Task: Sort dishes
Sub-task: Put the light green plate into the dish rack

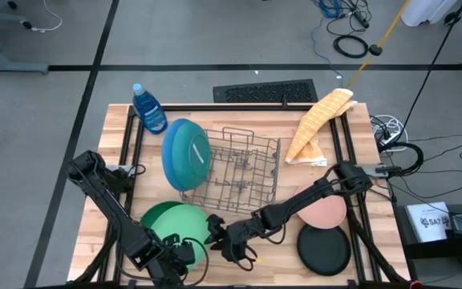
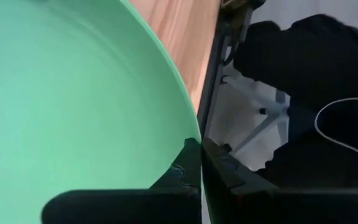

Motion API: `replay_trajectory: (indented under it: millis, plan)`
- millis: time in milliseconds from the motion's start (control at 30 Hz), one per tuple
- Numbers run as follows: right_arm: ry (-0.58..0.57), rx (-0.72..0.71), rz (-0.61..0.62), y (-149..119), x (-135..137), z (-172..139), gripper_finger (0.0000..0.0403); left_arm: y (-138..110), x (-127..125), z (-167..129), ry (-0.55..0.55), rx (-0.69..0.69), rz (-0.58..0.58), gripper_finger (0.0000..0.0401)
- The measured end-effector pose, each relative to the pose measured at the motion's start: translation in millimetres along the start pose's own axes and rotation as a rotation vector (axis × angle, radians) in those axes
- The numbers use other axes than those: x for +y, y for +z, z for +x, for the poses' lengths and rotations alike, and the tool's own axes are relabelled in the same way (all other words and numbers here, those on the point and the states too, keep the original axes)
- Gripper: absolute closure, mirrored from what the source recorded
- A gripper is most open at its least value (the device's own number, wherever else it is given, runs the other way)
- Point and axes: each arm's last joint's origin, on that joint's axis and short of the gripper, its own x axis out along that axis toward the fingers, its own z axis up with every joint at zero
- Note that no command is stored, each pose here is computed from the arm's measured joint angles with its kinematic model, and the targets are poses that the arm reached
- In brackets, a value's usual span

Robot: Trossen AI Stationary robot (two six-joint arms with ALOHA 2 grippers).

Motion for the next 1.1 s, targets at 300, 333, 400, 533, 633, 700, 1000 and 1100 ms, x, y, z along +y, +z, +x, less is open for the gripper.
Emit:
replay_trajectory:
  millis: [300,333,400,533,633,700,1000,1100]
  plan:
    - [0.017,0.012,-0.053,-2.5,5.7,11.7,0.0313,6.1,-1.1,0.4,-0.027,-0.029,0.011,0.0401]
    - [0.026,0.012,-0.058,-2.4,7.3,11.7,0.0332,6.5,-1.5,0.2,-0.03,-0.037,0.011,0.0401]
    - [0.047,0.01,-0.064,-0.9,11.5,11.7,0.0371,7.1,-2.0,-0.8,-0.032,-0.045,0.011,0.0401]
    - [0.052,0.011,-0.101,2.7,16.7,11.4,0.0385,7.2,-2.2,-0.9,-0.034,-0.046,0.011,0.0401]
    - [0.037,0.014,-0.132,6.7,19.3,10.7,0.0382,7.0,-2.8,-0.9,-0.041,-0.044,0.011,0.04]
    - [0.04,0.007,-0.138,8.7,20.8,10.4,0.0387,7.2,-3.5,-0.8,-0.054,-0.034,0.01,0.039]
    - [0.03,-0.031,-0.147,18.4,21.8,7.3,0.0388,8.0,-9.0,-0.4,-0.124,-0.02,0.025,0.0275]
    - [0.024,-0.046,-0.153,24.2,21.3,3.7,0.0388,6.9,-9.4,-0.4,-0.141,0.016,0.028,0.0258]
